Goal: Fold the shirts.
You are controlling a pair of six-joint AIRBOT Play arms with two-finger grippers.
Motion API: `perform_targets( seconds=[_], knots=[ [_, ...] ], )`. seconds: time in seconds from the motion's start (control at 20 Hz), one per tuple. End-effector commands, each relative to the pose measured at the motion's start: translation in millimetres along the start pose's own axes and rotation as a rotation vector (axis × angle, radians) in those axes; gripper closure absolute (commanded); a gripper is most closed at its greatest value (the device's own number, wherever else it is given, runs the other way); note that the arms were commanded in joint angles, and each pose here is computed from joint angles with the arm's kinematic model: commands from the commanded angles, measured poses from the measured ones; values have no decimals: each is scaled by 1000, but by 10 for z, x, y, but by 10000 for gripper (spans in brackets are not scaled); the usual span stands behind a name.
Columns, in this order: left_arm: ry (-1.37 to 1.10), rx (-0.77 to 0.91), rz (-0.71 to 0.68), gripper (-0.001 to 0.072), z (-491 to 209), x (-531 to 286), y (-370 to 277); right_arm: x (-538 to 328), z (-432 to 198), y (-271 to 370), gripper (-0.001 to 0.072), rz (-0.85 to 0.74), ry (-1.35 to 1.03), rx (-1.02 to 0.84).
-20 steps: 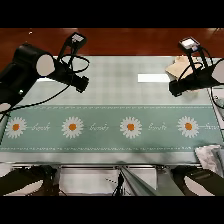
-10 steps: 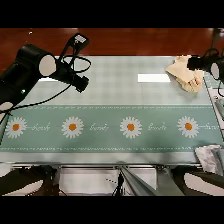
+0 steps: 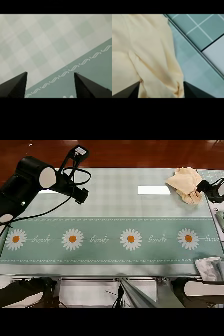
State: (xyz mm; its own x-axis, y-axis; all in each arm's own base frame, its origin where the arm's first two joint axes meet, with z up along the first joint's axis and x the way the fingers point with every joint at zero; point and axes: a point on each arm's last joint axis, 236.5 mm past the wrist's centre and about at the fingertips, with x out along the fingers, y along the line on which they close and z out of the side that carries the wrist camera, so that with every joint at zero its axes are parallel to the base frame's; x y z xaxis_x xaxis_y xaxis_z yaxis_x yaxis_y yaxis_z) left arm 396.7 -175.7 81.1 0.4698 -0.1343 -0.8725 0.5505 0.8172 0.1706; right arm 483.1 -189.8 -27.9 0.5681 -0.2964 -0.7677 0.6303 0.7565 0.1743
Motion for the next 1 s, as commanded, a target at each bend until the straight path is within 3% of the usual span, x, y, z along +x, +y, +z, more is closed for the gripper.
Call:
perform_targets(
  seconds=[0.0,0.1,0.15,0.2,0.25,0.45,0.7,0.95],
  knots=[
    [0,-1,1,-1,1,-2,6,265,-261,13,117,-4,63,-39],
    [-1,-1,1,-1,2,-3,7,389,-439,62,128,-7,102,-57],
    [-1,-2,1,-1,2,-3,7,432,-523,105,274,-4,119,-64],
    [-3,-2,2,-1,11,-14,10,435,-566,161,537,3,127,-68],
    [-7,-3,3,-1,34,-46,19,402,-556,236,691,18,121,-67],
    [-95,-17,22,-1,372,-439,125,-279,275,743,691,178,-166,-144],
    [-340,-42,63,-1,978,-1525,309,-2799,1900,1308,691,409,-792,-193],
    [-613,-70,96,-1,1103,-2866,398,-4928,2147,1378,691,557,-1136,-209]
  ],
)
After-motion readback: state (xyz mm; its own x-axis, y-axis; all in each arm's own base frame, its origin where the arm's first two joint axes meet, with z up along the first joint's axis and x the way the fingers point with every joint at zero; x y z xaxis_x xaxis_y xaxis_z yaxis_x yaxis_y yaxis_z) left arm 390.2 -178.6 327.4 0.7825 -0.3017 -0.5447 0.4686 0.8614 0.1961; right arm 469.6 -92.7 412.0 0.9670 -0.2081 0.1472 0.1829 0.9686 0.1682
